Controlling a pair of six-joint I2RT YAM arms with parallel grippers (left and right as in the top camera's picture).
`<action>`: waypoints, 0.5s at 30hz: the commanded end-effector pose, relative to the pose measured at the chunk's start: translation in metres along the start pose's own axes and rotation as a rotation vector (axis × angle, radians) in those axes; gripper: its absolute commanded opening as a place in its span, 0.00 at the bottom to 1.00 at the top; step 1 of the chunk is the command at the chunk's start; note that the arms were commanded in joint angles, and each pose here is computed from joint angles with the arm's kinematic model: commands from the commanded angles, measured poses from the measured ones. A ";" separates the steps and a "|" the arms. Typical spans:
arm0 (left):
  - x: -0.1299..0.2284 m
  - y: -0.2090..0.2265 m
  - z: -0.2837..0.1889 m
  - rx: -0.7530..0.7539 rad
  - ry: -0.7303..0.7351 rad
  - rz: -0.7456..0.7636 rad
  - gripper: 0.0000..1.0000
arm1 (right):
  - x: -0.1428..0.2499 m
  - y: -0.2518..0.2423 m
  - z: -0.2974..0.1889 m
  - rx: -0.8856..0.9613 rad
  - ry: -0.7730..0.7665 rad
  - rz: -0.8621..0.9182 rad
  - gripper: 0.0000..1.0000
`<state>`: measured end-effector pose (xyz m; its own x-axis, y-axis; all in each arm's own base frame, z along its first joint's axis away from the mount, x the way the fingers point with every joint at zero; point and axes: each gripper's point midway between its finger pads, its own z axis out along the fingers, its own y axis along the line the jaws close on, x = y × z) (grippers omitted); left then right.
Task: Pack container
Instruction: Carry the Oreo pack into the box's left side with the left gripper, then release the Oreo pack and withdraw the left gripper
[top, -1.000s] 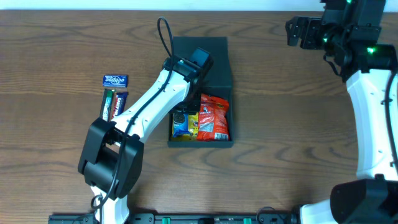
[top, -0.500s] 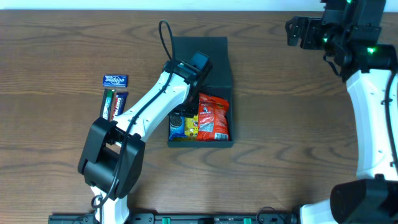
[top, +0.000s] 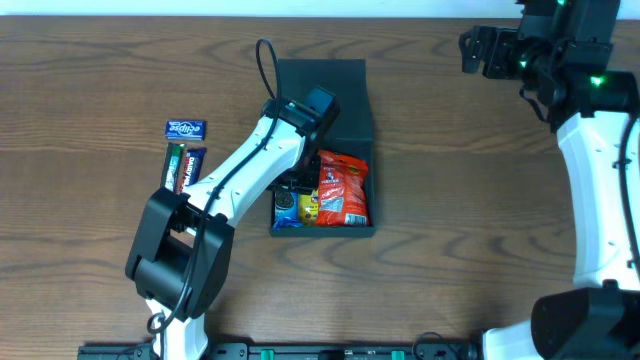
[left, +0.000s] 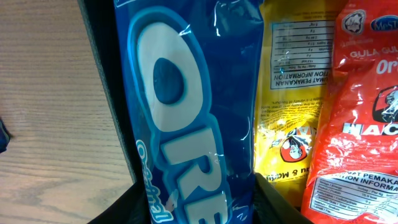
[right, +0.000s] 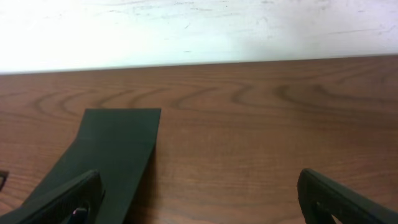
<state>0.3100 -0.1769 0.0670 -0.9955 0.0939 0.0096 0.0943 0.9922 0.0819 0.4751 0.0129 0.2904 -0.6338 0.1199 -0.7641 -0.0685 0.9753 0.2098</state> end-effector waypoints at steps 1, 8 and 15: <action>0.002 0.001 -0.001 0.004 0.007 0.000 0.44 | -0.005 0.002 -0.009 -0.007 -0.020 0.007 0.99; -0.007 -0.002 -0.013 0.021 -0.033 0.006 0.66 | -0.005 0.002 -0.009 -0.007 -0.020 0.007 0.99; -0.035 -0.008 -0.077 0.093 -0.224 0.032 0.66 | -0.005 0.002 -0.009 -0.007 -0.020 0.007 0.99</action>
<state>0.3292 -0.1913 0.0964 -0.9903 0.1144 -0.0790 0.1128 0.9933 0.0248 0.4750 0.0130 0.2904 -0.6341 0.1199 -0.7639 -0.0687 0.9753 0.2101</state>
